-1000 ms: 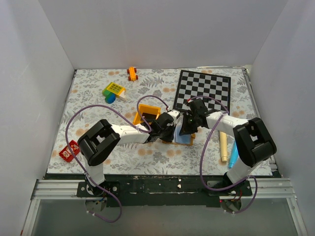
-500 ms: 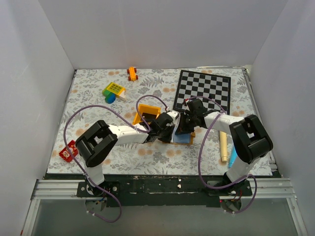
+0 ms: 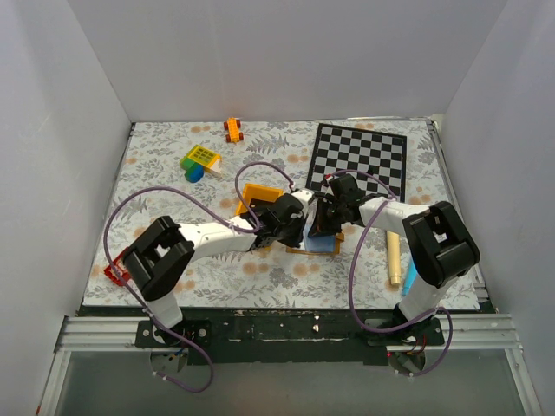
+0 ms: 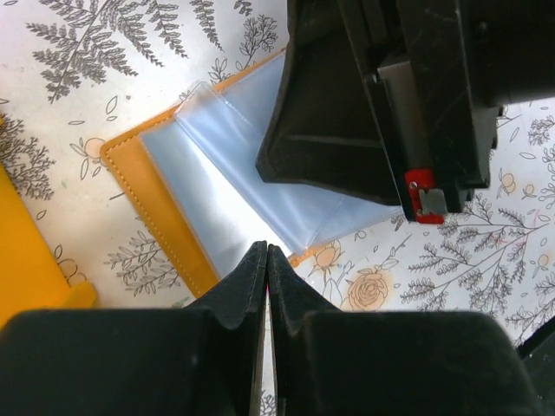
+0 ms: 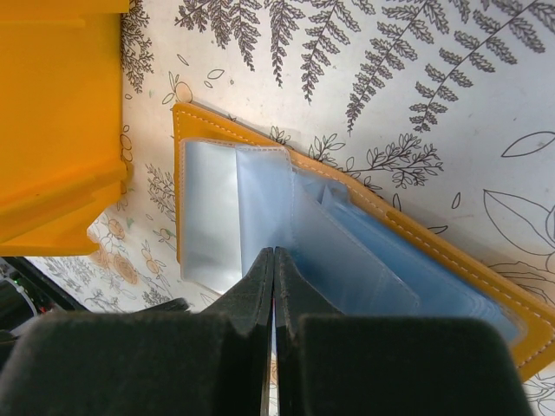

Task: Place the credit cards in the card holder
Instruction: Open the card holder at the center of the board.

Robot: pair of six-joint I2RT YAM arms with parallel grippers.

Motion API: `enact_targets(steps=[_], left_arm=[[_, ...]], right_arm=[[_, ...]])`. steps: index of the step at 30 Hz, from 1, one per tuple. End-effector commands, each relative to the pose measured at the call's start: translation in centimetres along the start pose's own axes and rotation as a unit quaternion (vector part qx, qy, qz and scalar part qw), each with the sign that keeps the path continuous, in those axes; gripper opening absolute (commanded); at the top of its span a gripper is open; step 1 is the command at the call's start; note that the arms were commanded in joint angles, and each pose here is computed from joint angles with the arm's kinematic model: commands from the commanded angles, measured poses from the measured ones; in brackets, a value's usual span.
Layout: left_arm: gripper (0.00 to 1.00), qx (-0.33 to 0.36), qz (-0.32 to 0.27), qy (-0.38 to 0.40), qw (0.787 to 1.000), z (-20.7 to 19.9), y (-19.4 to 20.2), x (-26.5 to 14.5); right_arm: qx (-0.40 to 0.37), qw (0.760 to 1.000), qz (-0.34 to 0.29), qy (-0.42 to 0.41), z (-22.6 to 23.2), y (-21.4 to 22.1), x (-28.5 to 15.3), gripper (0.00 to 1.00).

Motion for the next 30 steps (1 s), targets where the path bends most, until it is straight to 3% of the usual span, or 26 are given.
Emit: enact_targets(steps=[1, 20, 30], left_arm=[[0.00, 0.005, -0.012, 0.021, 1.000, -1.1, -1.0, 1.3], [0.00, -0.003, -0.018, 0.030, 0.999, -1.6, -1.5, 2.7], [0.00, -0.007, 0.010, 0.048, 0.999, -1.8, 0.2, 4.8]], right_arm=[[0.000, 1.000, 0.001, 0.005, -0.4, 0.3, 0.3, 0.01], [0.001, 1.000, 0.005, 0.005, -0.4, 0.5, 0.2, 0.01], [0.000, 1.000, 0.003, 0.004, -0.2, 0.4, -0.1, 0.01]])
Point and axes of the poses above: each gripper's point midway between its finger pads, its own x axis out along the fingers, its own z axis along the line the jaws close on, y = z × x, the point moved 4 cm from there along -x, back along the fingers, and after that the axes turned 2 degrees about -x, right-handed, at the moved point
